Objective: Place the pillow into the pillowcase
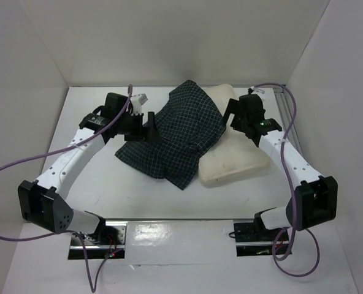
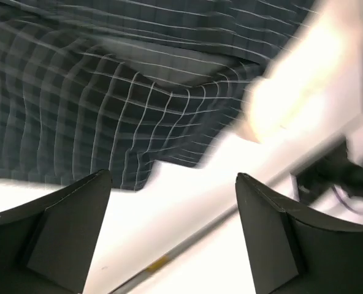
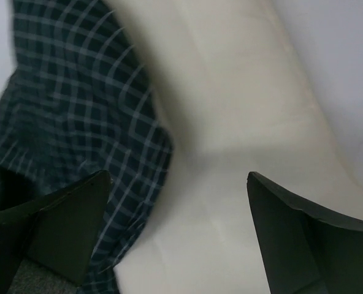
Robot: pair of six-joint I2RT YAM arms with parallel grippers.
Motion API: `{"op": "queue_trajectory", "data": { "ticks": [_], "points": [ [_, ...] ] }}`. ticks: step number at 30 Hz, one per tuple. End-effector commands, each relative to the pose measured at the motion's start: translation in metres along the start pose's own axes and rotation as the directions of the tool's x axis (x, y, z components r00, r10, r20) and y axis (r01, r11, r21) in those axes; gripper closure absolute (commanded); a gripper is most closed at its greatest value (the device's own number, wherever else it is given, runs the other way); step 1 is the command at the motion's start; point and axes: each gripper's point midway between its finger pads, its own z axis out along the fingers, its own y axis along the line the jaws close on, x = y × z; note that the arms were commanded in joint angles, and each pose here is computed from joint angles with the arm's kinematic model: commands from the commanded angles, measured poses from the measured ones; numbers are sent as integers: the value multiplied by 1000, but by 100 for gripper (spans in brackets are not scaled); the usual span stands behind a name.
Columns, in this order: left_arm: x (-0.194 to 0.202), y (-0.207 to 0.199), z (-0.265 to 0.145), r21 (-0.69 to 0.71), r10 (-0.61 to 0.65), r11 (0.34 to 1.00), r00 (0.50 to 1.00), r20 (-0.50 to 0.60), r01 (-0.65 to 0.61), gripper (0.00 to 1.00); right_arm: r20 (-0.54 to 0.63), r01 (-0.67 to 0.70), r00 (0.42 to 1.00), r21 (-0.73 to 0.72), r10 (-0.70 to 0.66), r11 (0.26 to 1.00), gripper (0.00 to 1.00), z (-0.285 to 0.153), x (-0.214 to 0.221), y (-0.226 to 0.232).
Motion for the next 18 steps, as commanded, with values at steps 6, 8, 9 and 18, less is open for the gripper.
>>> {"op": "queue_trajectory", "data": {
  "ticks": [6,8,9,18],
  "points": [
    [-26,109,-29,-407,-217,872,959,180,273,2,-139,69,981,-402,-135,913,0,-46,75,85],
    [-11,142,-19,-462,-322,809,931,171,364,2,-162,78,973,-439,-164,895,0,-56,92,100],
    [-1,154,-12,-479,-363,785,918,161,394,2,-168,90,969,-438,-180,894,0,-57,100,101],
    [46,229,40,-543,-579,632,803,142,552,1,-223,95,950,-457,-217,885,0,-55,135,119]
  ]
}}
